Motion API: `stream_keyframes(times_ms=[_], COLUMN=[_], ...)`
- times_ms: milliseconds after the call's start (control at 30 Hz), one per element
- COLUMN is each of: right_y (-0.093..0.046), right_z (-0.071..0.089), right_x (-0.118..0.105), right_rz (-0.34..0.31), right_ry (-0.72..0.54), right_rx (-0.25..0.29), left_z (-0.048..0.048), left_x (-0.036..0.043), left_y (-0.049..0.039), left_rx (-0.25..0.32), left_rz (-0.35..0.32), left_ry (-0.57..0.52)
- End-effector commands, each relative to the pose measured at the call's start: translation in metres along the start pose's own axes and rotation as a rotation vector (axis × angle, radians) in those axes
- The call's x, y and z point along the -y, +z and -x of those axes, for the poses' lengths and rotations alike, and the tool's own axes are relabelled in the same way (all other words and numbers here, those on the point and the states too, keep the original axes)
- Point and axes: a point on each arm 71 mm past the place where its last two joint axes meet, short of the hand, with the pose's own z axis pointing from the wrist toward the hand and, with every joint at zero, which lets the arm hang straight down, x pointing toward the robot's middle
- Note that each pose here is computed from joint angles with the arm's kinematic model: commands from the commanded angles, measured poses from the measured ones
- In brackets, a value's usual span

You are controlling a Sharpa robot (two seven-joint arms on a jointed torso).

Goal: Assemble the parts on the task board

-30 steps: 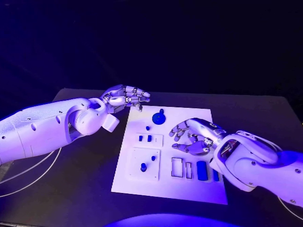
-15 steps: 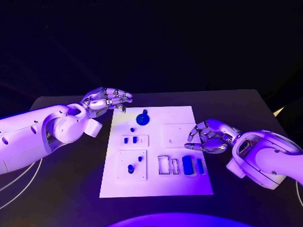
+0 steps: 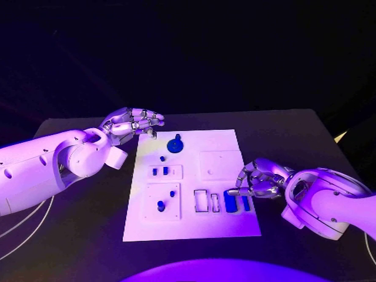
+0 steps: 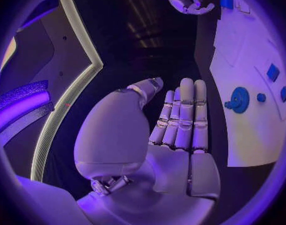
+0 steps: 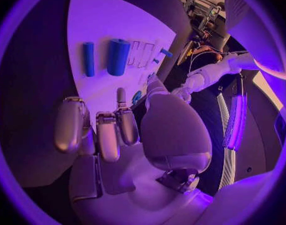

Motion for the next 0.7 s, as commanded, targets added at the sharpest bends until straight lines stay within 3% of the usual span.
stream_keyframes(times_ms=[33,700], right_y=[0.002,0.011], right_z=[-0.004,-0.023], right_x=[0.003,0.004], right_rz=[-0.042,-0.057], right_ry=[-0.068,-0.202], right_rx=[0.002,-0.040], left_z=[-0.0024,-0.0011], left_x=[0.0010,-0.0009], left_y=[0.0008,-0.0008], left_rx=[-0.012,-0.013], left_rz=[-0.022,-0.018], left_ry=[-0.016,-0.019])
